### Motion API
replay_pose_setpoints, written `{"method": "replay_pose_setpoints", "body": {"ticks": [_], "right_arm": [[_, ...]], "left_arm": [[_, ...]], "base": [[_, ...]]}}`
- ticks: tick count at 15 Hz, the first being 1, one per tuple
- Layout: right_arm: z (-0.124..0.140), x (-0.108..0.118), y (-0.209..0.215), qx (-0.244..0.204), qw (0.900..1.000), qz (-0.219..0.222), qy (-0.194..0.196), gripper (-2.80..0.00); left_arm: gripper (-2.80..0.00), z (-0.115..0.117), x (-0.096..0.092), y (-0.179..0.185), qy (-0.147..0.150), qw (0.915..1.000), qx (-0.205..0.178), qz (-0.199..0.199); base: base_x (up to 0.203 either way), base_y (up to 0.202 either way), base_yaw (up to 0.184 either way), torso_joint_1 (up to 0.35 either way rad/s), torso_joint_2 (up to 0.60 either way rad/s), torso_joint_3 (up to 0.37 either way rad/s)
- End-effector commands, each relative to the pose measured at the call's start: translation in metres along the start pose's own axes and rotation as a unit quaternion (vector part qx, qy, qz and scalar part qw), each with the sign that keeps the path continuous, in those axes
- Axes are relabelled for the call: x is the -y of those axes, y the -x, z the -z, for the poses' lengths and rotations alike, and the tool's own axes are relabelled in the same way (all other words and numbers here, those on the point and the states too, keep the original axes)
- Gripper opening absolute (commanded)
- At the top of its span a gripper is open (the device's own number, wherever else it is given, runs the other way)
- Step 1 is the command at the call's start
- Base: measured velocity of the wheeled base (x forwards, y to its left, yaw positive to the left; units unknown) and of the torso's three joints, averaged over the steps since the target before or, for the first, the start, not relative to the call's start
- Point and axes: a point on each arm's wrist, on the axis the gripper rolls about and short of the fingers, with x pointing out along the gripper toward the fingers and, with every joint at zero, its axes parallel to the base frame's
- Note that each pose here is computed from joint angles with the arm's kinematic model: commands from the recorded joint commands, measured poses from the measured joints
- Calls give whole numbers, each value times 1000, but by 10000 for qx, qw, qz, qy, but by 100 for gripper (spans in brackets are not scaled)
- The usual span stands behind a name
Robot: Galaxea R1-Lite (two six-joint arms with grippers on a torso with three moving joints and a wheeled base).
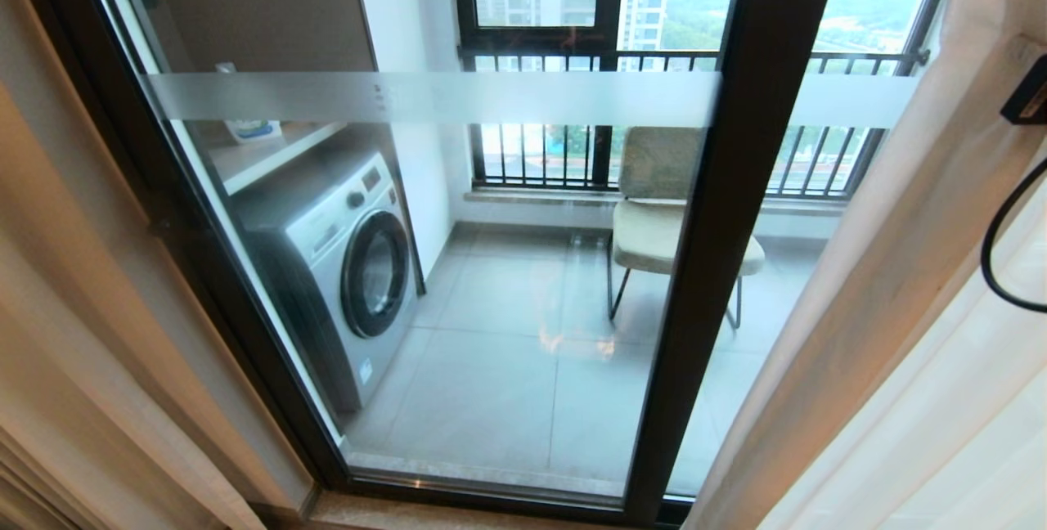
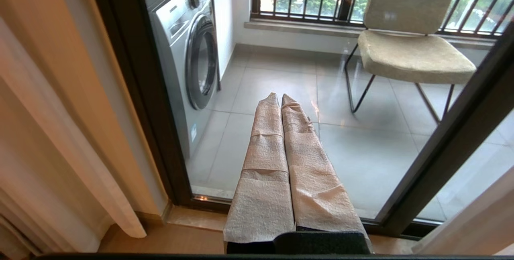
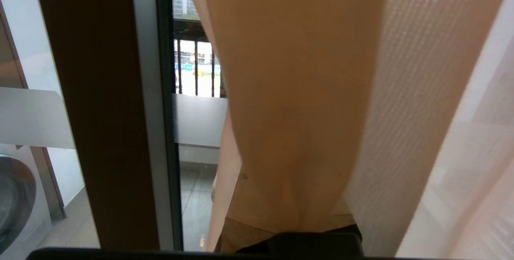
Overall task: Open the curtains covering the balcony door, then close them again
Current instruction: Pull the inner curtains open on both sides
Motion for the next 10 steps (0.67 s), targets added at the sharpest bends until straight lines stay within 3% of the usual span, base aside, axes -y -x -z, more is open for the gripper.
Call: {"method": "replay_pose_setpoints", "body": {"ticks": [1, 10], "right_arm": [[1, -1, 0, 5, 10000, -16, 7, -280], [8, 0, 1, -64, 10000, 2, 18, -280]], "left_arm": [[-280, 0, 0, 0, 3, 10000, 1, -3], [-280, 0, 0, 0, 4, 10000, 1, -3]], "base": [[0, -198, 0, 1, 9, 10], [0, -191, 2, 2, 4, 1]]}}
